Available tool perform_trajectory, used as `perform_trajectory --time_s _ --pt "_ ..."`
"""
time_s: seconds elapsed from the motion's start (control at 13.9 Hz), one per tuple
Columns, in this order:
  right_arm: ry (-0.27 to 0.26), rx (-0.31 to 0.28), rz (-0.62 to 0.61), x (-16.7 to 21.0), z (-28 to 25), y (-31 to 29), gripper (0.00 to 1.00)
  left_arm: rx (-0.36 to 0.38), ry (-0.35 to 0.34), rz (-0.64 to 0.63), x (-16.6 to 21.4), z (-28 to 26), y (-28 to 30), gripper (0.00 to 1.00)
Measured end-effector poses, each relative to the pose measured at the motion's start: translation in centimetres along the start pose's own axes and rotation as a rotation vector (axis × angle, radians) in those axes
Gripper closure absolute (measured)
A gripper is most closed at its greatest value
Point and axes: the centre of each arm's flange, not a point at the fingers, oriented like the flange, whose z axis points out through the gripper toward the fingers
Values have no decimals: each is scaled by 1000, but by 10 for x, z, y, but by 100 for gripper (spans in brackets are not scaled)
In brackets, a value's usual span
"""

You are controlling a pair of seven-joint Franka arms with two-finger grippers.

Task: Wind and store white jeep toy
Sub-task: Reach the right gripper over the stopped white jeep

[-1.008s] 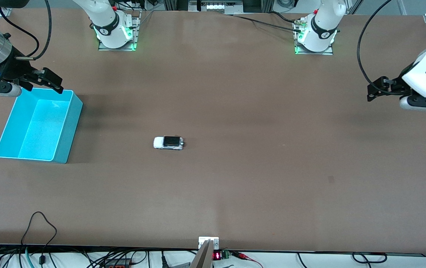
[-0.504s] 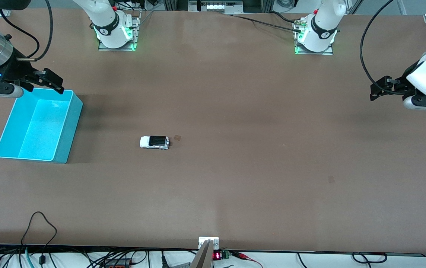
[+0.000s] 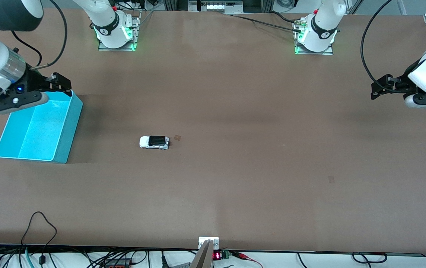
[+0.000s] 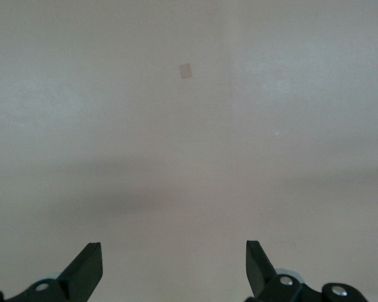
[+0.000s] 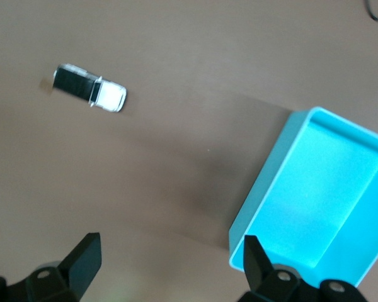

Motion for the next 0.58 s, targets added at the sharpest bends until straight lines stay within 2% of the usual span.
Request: perform_trajectory --time_s 0.29,0.43,0.58 --pt "-56 19 -344 30 35 -56 0 0 -7 -1 -1 1 0 0" --pt "-78 22 -466 47 56 -96 0 0 -8 -1 -1 1 0 0" --pt "-68 17 -588 63 77 -124 0 -1 -14 -1 -2 1 -1 0"
